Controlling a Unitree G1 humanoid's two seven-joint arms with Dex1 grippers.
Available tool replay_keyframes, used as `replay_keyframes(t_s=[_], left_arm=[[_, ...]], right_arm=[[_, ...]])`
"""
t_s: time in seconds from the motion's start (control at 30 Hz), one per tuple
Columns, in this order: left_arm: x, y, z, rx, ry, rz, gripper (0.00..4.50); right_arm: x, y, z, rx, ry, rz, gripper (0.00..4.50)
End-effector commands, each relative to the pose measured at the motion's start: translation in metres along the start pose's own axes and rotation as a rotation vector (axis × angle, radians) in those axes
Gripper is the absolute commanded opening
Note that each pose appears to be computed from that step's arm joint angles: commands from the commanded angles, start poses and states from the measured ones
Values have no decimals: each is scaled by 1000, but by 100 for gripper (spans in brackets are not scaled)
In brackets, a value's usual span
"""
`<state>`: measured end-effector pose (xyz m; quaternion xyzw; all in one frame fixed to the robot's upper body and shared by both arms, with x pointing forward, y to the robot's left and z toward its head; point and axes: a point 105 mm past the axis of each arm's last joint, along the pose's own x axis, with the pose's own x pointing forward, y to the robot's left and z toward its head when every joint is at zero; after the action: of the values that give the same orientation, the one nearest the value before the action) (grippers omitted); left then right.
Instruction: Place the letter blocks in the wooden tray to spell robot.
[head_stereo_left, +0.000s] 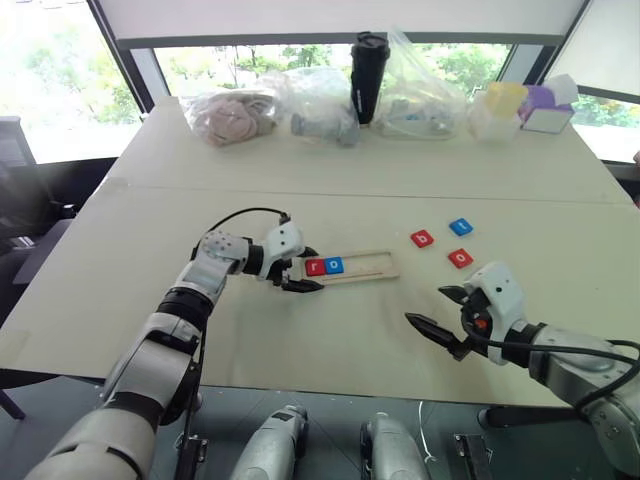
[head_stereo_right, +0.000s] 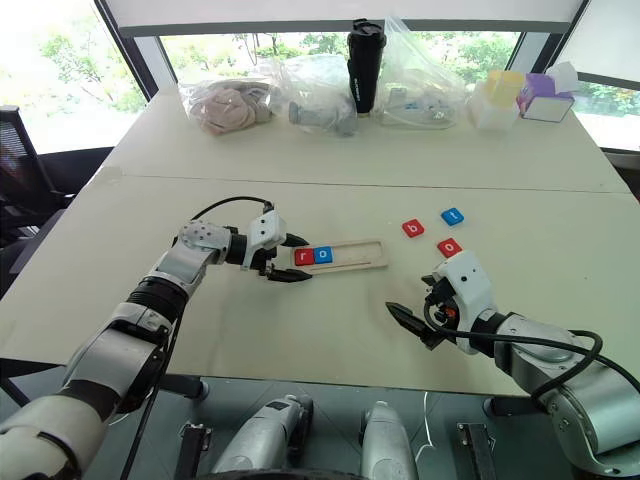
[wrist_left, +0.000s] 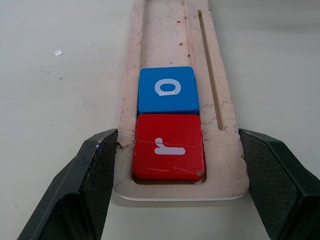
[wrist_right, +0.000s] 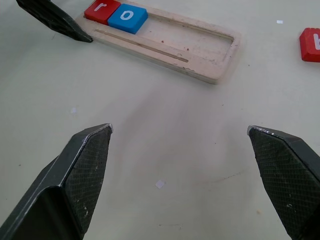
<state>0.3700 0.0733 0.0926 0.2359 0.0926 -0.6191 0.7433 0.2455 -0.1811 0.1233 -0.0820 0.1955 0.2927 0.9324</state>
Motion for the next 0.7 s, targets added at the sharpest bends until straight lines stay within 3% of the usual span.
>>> replay_keyframes(t_s=[0.03,0.17,0.33,0.7], left_arm=[[2,1,-2,13,23,2,314],[5,5,10,38,-17,17,314],[-18,-9,17,117,-14,-80,314],[-41,-47,-3,179,61,-150,314]], right_arm=[[-3,1,11,-36,-47,-5,450],[-2,-3,11,-38,-48,-11,450],[-6,-10,11,-44,-43,-30,450],[0,-13,11,-43,-43,-20,450]])
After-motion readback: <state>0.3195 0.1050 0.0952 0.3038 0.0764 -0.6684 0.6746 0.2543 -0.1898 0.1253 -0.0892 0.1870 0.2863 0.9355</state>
